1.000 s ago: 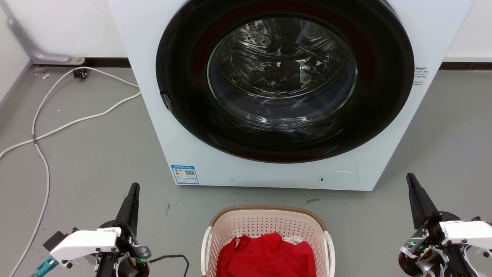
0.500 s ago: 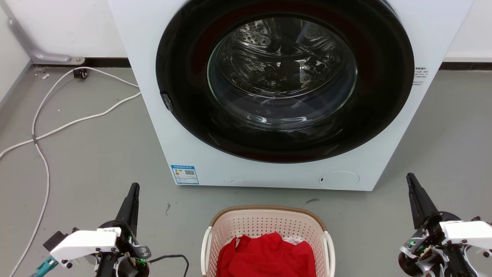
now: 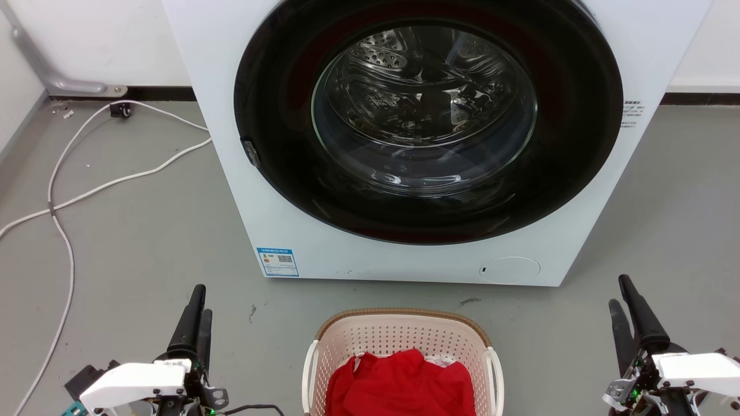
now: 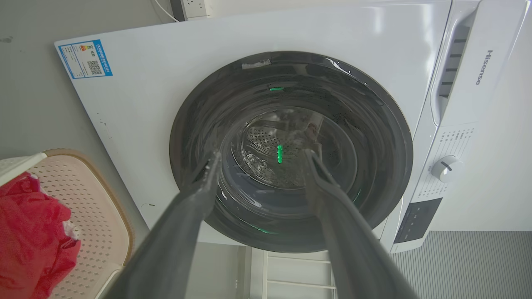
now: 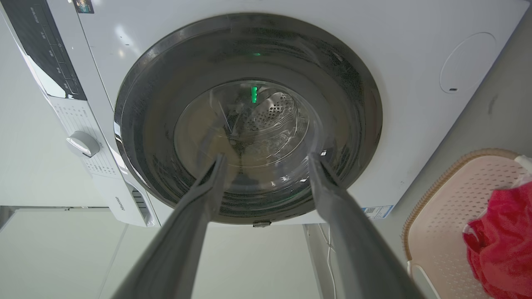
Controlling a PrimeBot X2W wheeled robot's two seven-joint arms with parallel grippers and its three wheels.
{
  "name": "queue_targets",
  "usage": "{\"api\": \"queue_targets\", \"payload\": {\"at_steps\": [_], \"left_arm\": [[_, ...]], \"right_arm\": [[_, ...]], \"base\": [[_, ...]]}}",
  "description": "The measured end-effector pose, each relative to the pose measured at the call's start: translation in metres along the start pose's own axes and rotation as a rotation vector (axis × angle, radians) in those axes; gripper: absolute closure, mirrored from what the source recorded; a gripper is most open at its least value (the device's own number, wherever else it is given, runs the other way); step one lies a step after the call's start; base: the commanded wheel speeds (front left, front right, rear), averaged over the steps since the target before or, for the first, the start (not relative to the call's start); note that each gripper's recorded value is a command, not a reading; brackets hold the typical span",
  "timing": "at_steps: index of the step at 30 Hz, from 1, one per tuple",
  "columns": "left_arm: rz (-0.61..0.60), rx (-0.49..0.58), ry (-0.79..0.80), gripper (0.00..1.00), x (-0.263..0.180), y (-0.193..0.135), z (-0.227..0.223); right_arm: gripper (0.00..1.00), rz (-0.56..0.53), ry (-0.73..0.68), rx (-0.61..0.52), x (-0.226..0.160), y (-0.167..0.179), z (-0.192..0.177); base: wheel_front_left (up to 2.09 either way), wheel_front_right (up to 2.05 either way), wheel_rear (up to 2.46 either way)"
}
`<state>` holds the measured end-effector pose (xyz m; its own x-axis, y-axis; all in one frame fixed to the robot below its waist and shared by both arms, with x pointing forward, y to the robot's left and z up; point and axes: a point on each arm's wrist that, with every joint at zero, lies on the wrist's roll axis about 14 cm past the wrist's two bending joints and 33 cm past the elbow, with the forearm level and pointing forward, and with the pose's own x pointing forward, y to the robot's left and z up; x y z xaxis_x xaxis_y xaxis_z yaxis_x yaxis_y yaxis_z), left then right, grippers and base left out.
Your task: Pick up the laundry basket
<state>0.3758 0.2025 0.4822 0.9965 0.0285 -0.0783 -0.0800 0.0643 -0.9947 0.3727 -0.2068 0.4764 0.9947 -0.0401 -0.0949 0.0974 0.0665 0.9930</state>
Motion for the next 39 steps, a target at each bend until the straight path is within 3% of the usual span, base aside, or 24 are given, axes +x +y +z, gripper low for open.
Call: {"api": "queue_targets", "payload": {"at_steps": [23,39], "left_arm": [[-0.029,0.445,-0.016,0.0,0.001,-0.022,-0.011],[-0.046,0.684,-0.038,0.0,-0.003,-0.027,-0.017]], "right_arm": [[0.0,0.089,-0.019,-0.544,-0.004,0.028,-0.006],[0.0,0.111,-0.033,-0.801,-0.011,0.03,-0.01]], "base": [[0.0,0.0,0.0],[0.0,0.0,0.0]]}}
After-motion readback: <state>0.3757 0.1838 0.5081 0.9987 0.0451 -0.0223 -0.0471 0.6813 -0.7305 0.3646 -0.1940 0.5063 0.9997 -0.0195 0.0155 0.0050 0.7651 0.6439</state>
